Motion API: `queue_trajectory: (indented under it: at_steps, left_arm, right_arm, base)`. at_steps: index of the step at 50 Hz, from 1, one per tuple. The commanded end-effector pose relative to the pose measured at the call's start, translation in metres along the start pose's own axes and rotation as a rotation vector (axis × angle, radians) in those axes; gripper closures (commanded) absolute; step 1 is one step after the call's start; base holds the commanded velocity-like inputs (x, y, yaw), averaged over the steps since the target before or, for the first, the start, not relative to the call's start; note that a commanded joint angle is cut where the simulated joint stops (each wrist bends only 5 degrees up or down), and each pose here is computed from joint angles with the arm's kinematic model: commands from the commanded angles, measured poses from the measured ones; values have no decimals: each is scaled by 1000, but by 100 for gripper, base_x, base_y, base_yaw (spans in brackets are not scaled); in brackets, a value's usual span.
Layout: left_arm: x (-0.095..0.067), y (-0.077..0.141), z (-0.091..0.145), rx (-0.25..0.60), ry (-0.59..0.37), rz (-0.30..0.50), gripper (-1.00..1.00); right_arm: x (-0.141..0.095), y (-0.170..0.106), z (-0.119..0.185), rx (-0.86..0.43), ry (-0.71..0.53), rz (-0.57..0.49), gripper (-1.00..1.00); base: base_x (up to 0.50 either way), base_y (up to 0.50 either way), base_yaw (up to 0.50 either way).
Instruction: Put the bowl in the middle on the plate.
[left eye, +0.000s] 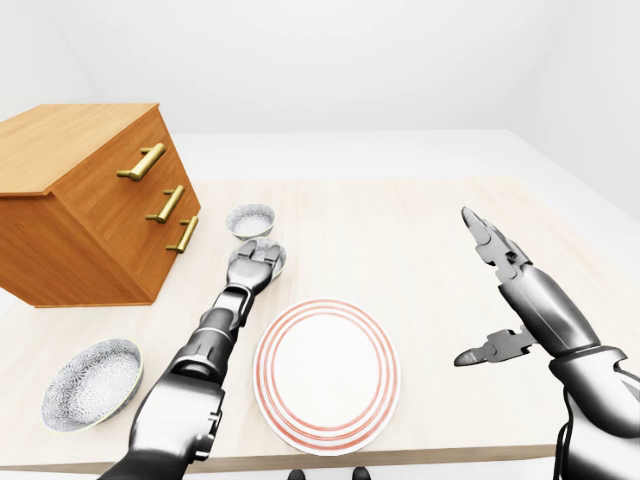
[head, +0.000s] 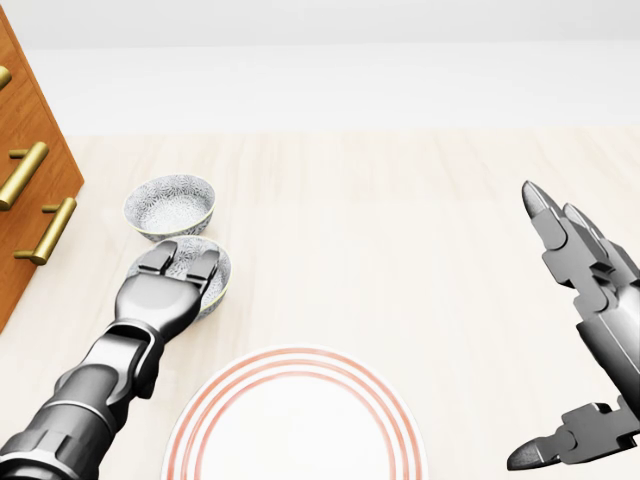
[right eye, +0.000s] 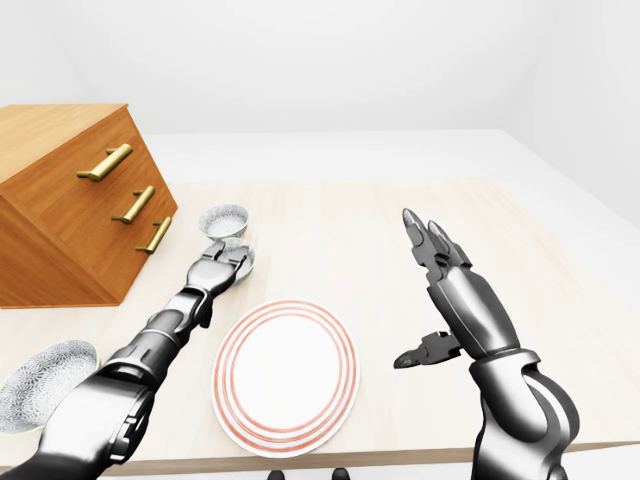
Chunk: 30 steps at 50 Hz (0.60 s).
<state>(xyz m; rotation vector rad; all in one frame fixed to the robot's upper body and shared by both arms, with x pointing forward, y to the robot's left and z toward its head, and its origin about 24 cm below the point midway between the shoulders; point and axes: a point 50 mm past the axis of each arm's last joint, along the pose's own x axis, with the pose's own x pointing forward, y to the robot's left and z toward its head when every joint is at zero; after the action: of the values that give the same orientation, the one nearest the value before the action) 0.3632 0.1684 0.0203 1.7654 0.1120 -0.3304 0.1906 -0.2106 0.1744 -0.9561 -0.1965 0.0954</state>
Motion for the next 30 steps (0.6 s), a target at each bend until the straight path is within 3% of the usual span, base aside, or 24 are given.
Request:
queue_trajectory:
  at_steps: [1, 12, 13, 15, 16, 20, 30]
  left_arm:
    - [-1, -2, -1, -5, 3, -18, -100]
    - [-1, -2, 0, -9, 2, -25, -100]
    - [-1, -2, 0, -6, 1, -25, -60]
    - [-1, -3, 0, -7, 2, -28, -62]
    - [-1, -3, 1, -7, 0, -28, 13]
    - [-1, -3, 1, -7, -2, -21, 5]
    - [-1, -5, 4, -11, -8, -8, 7]
  right_arm:
    - [0, -1, 1, -5, -3, -4, -100]
    - [0, -1, 1, -5, -3, -5, -100]
    - [0, -1, 1, -4, -2, -4, -100]
    - [0, 0, 1, -2, -2, -2, -100]
    - [0, -1, 1, -5, -4, -4, -100]
    - [-1, -2, 4, -13, -12, -12, -100]
    - [-2, 0, 1, 2, -4, -5, -100]
  base:
    - [0, 0, 0]
    - [0, 0, 0]
    - [0, 0, 0]
    - [0, 0, 0]
    - [0, 0, 0]
    - [0, 0, 0]
    - [0, 0, 0]
